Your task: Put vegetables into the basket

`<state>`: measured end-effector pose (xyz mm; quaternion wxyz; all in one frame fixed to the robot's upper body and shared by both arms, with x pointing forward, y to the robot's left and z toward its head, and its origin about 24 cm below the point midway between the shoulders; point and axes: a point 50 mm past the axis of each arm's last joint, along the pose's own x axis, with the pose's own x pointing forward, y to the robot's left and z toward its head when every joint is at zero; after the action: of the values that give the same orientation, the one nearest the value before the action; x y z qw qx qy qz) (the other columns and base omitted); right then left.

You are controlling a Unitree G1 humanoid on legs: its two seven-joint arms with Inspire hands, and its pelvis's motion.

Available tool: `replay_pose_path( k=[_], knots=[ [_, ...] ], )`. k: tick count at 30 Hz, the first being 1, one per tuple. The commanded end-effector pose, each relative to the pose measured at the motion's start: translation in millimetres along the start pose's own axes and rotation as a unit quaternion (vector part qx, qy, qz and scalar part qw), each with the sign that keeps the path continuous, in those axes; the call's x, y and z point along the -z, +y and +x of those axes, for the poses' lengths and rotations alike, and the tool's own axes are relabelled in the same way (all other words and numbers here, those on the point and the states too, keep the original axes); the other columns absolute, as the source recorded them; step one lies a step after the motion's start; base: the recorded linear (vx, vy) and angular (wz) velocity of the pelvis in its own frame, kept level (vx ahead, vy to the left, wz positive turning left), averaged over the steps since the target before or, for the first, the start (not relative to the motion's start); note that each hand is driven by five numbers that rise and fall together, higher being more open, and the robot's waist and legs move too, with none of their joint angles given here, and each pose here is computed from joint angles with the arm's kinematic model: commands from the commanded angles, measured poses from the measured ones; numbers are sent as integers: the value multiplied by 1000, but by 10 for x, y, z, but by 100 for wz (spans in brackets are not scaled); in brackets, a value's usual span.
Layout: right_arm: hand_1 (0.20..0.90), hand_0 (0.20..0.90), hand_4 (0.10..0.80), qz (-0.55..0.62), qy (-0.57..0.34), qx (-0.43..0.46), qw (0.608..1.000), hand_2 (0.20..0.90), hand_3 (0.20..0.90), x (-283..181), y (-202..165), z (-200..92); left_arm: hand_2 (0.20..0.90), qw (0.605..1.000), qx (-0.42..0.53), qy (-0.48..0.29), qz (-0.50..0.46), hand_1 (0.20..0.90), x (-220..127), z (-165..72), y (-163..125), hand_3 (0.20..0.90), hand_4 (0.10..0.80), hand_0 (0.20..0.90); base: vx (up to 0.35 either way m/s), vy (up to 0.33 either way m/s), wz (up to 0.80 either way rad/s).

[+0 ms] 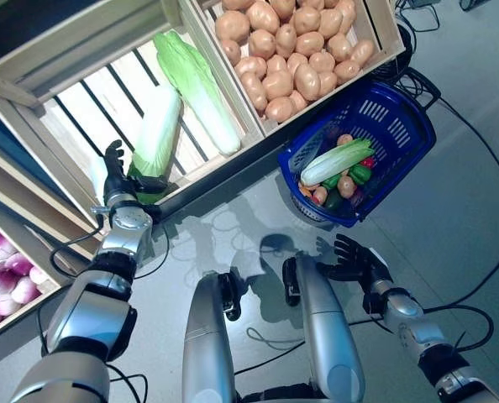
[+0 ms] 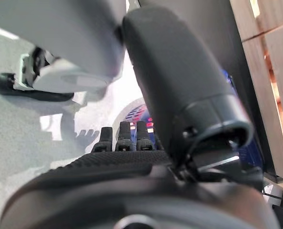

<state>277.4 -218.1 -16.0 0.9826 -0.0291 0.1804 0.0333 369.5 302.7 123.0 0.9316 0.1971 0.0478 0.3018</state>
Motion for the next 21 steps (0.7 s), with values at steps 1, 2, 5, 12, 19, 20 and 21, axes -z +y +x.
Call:
replay_pose_path(
  k=[1,2,5,12,19,20,21],
  knots=[
    [900,900,800,13,-28,9,999,900,900,-93,-134,-50,900,998,-37,-51,-26,900,-446,206,466,900,800,900,-25,36,-4],
    [900,900,800,11,-30,10,999,900,900,-115,-163,-45,900,998,-29,-47,-32,900,-470,223,486,900,800,900,-17,37,-2],
    [900,900,800,9,-37,16,999,900,900,-158,-212,-48,900,998,-21,-43,-34,900,-538,255,541,900,800,900,0,0,0],
    [900,900,800,8,-55,13,998,900,900,-235,-238,-62,900,999,-15,-22,-34,900,-507,282,615,900,800,900,0,0,0],
    [900,900,800,10,-71,6,997,900,900,-340,-238,-71,300,1000,-21,-1,-16,300,-348,265,659,300,400,300,0,0,0],
    [900,900,800,11,-74,6,997,900,900,-341,-236,-73,300,1000,-25,5,-14,300,-298,258,668,300,400,300,0,0,0],
    [900,900,800,11,-77,7,997,900,900,-342,-225,-76,300,999,-29,8,-10,300,-266,251,665,300,400,300,0,0,0]
  ],
)
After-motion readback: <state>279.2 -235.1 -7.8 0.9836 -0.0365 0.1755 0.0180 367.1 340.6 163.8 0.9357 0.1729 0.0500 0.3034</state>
